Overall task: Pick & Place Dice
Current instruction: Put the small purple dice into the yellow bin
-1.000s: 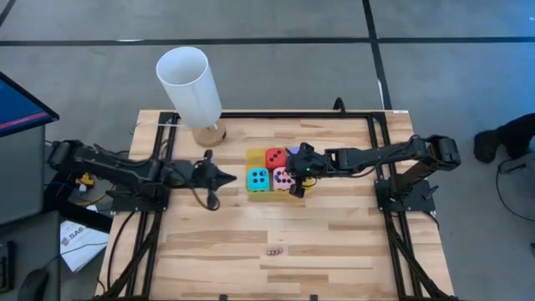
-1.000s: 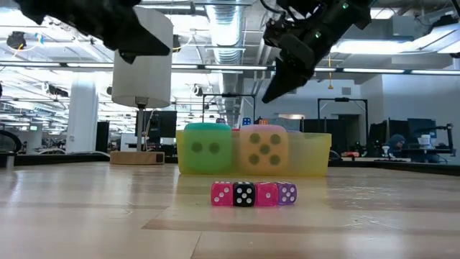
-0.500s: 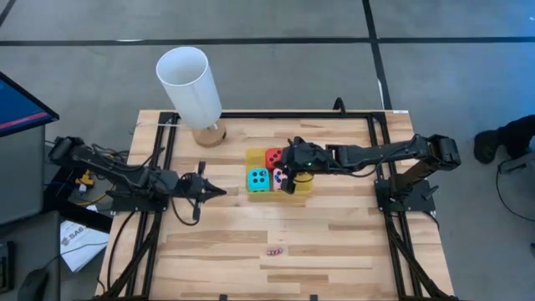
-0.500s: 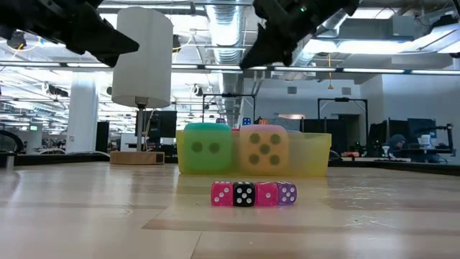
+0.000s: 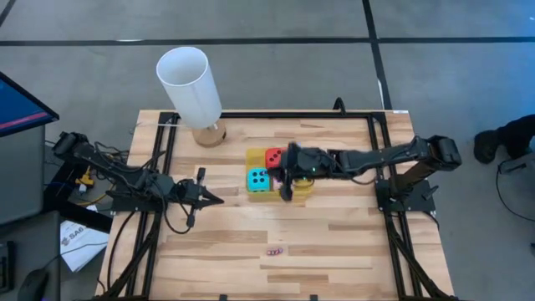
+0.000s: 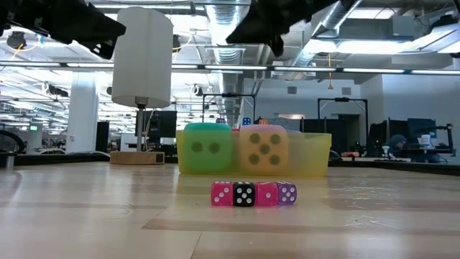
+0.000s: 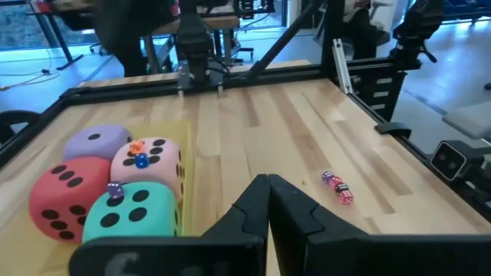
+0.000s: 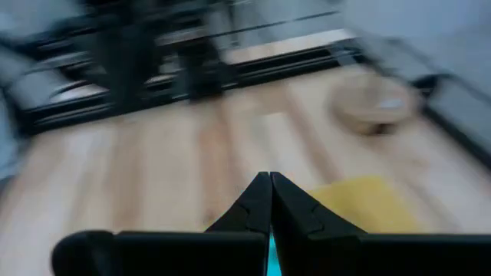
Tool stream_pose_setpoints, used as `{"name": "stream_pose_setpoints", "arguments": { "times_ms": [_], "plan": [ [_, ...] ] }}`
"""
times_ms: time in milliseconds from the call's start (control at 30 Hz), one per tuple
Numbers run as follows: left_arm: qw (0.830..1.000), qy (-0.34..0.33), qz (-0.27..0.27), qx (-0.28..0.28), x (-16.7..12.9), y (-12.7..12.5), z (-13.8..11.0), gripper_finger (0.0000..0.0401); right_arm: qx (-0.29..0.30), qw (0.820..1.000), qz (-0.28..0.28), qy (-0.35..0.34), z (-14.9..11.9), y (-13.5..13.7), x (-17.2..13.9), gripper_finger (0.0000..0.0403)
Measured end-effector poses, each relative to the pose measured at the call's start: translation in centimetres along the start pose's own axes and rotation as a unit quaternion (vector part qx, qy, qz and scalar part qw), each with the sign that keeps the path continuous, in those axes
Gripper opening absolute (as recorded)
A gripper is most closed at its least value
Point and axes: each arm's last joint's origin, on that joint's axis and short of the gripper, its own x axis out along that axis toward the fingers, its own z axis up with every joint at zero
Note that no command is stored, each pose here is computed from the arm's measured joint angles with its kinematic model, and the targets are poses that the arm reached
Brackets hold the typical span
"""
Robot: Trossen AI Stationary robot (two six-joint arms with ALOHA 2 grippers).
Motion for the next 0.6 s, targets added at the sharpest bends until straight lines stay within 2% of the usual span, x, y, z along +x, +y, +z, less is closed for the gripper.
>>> {"name": "stream_pose_setpoints", "arguments": {
  "times_ms": [167, 300, 433, 600],
  "plan": [
    [1.0, -0.001, 0.0, 0.0, 0.0, 0.0, 0.0, 0.0, -0.028, 0.996, 0.08, 0.014, -0.7, 3.1, -0.7, 0.0],
    [1.0, -0.001, 0.0, -0.001, 0.0, 0.0, 0.0, 0.0, -0.06, 0.992, 0.109, 0.016, -1.3, 5.5, -1.4, 0.0],
    [1.0, -0.011, 0.0, -0.003, 0.0, 0.0, 0.2, 0.0, -0.071, 0.992, 0.095, 0.044, -1.2, 7.2, -2.4, 0.0],
    [1.0, -0.02, 0.0, -0.006, 0.0, 0.0, 0.4, 0.0, -0.07, 0.99, 0.036, 0.114, -1.0, 8.4, -2.8, 0.0]
  ]
}}
